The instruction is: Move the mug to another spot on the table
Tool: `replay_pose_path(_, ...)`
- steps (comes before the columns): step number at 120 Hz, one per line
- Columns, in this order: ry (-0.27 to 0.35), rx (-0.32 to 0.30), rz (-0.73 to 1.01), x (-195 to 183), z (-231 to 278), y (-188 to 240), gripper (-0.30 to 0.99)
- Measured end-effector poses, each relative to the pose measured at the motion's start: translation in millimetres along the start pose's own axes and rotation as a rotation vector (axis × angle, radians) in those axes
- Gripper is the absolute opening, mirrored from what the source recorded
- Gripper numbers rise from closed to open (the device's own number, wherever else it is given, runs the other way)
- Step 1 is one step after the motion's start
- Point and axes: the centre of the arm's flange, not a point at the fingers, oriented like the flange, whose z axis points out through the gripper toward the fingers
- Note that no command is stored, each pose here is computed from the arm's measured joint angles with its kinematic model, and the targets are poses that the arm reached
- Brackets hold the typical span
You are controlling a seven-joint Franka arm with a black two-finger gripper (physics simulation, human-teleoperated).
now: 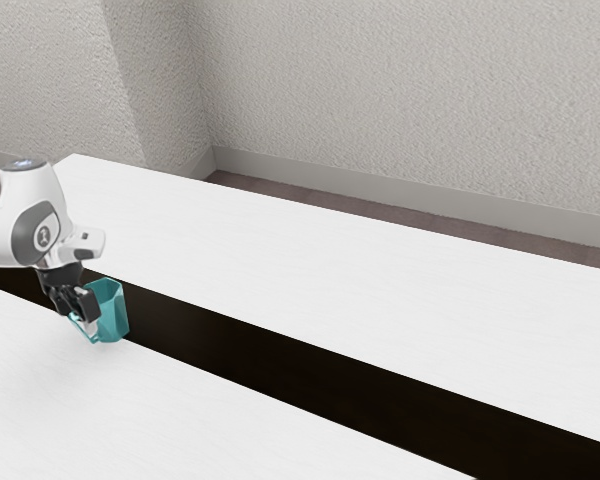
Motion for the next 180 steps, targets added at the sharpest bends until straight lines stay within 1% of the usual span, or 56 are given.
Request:
replay_pose_path(48,0.001,0.000,-0.018,1.4,6.6,-0.4,0.65)
replay_pose_path(115,0.006,0.010,-0.012,4.4,3.3,2.2,0.33)
replay_pose_path(149,0.006,0.019,-0.013,5.0,1.8,1.7,0.28)
replay_pose_path(163,0.010,0.026,-0.013,5.4,-0.9,1.2,0.28)
replay_pose_path(180,0.014,0.033,-0.010,6.2,-4.4,0.4,0.23)
